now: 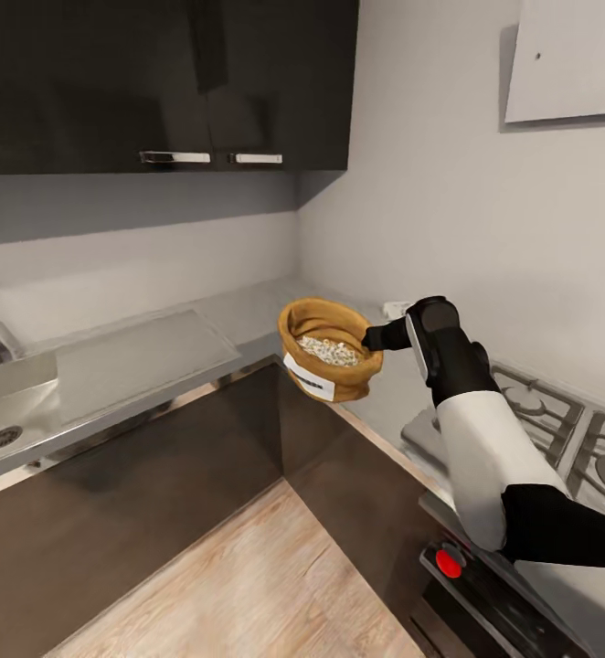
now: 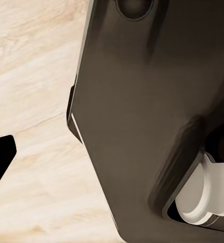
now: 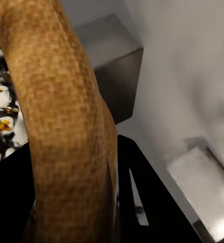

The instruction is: In the kitchen, take the popcorn bag from the countertop, put it into the microwave, and heat it until the popcorn is cooked so the cooked popcorn ends up inside the bag.

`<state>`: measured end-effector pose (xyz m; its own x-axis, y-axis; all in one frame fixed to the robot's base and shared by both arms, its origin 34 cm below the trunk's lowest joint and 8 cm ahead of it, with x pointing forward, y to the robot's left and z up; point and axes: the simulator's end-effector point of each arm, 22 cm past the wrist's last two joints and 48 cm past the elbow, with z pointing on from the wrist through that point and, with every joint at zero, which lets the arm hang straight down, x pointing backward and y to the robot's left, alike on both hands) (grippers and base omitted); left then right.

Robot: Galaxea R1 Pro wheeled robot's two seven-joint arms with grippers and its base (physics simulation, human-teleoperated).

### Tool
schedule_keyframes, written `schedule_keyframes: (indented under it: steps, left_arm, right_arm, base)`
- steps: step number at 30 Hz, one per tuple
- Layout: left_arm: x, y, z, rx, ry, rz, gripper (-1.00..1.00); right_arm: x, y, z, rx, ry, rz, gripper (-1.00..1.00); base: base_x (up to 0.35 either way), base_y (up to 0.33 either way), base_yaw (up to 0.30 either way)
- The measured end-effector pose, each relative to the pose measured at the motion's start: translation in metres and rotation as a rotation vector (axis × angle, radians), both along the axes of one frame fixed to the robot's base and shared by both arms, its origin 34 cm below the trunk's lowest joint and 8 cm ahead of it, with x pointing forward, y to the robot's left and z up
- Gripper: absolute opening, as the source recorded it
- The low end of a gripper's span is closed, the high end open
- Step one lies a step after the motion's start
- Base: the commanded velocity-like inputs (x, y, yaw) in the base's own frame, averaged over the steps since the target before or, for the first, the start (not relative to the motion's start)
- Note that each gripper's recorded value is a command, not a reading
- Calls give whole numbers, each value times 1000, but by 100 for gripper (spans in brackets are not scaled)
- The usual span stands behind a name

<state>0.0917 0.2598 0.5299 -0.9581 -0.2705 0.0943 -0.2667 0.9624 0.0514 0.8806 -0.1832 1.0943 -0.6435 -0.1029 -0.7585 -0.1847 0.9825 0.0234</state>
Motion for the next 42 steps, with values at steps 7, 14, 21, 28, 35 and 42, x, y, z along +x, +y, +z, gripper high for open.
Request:
schedule_keyframes:
  steps: [7, 14, 21, 28, 35, 42]
  left_arm:
    - [2, 0, 0, 0, -6, -2, 100]
    - [6, 0, -1, 0, -17, -2, 100]
    - [10, 0, -1, 0, -28, -2, 100]
    - [15, 0, -1, 0, -39, -2, 100]
    - [19, 0, -2, 0, -51, -2, 100]
    - [23, 1, -2, 1, -61, -3, 100]
  right_arm:
    - [-1, -1, 6, -3, -10, -3, -100]
    - [-3, -3, 13, -8, -20, -5, -100]
    - [-6, 0, 15, -5, -13, 0, -100]
    - [-23, 9, -45, -10, 144, 23, -100]
    - [-35, 9, -63, -10, 175, 24, -100]
    - [-45, 7, -76, -7, 197, 23, -100]
  base:
    - [-108, 0, 0]
    - [-1, 0, 0]
    - [0, 0, 0]
    - [0, 0, 0]
    - [0, 0, -7]
    - [0, 0, -86]
